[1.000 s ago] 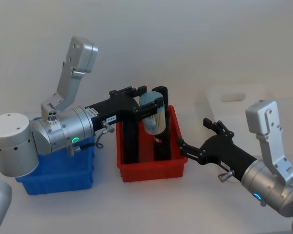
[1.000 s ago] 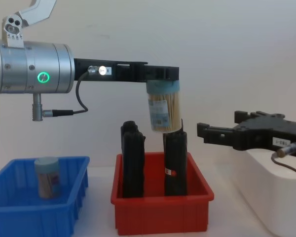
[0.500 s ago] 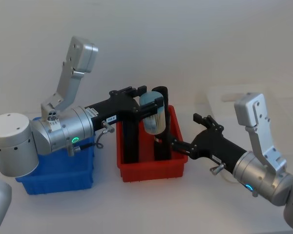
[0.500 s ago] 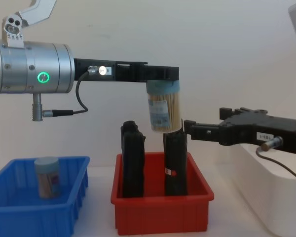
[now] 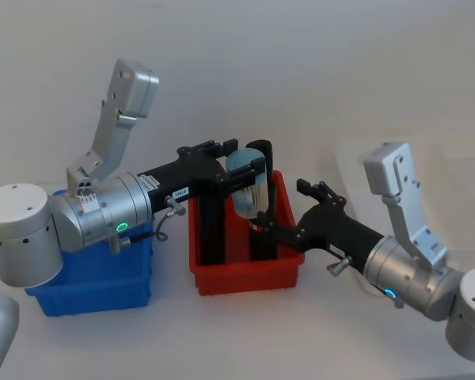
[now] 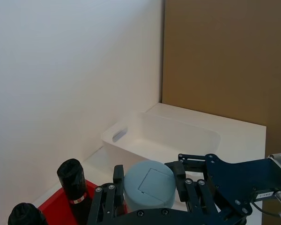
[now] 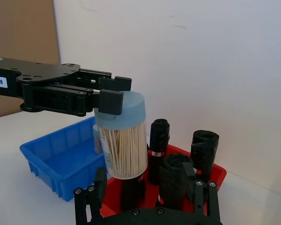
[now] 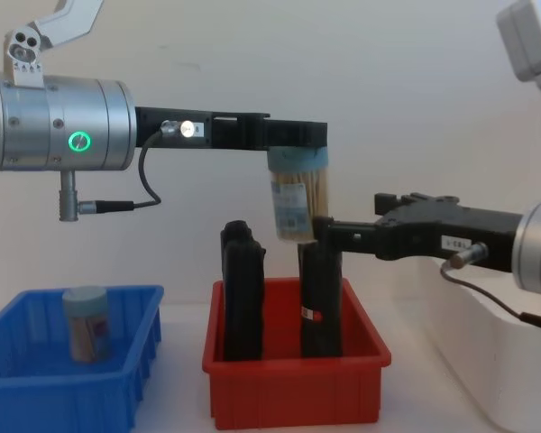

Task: Pick the cotton swabs from the blue box and place them into the white box.

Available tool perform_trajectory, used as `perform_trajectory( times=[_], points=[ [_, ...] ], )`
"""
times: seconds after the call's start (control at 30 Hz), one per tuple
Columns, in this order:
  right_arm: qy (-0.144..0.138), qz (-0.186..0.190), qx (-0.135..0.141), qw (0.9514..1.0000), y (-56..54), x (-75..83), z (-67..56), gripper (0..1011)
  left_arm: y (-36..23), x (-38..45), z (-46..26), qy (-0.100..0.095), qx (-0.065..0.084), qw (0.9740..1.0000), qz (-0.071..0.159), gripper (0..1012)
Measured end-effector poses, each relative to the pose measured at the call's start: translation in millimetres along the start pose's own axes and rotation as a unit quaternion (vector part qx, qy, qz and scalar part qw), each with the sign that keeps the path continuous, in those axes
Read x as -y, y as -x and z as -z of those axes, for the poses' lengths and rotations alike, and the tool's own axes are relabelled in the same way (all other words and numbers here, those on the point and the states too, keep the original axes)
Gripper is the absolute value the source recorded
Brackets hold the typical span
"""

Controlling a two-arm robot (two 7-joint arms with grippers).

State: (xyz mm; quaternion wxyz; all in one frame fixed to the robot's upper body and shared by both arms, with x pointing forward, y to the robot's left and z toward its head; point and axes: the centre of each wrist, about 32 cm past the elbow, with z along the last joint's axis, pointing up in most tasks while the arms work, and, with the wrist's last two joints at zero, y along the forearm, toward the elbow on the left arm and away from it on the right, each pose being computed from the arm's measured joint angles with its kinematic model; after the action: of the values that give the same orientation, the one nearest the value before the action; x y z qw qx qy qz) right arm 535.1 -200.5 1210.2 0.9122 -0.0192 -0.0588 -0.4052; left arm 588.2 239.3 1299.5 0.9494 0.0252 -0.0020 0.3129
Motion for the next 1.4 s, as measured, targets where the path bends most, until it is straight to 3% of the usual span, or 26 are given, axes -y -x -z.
perform_trajectory(
  times=[1.4],
  points=[
    [-0.002,-0.057,-0.002,0.9984,-10.0,-44.9,2.9,1000,0.0,0.0,0.0,0.0,0.0,1.0,0.0,643]
  ],
)
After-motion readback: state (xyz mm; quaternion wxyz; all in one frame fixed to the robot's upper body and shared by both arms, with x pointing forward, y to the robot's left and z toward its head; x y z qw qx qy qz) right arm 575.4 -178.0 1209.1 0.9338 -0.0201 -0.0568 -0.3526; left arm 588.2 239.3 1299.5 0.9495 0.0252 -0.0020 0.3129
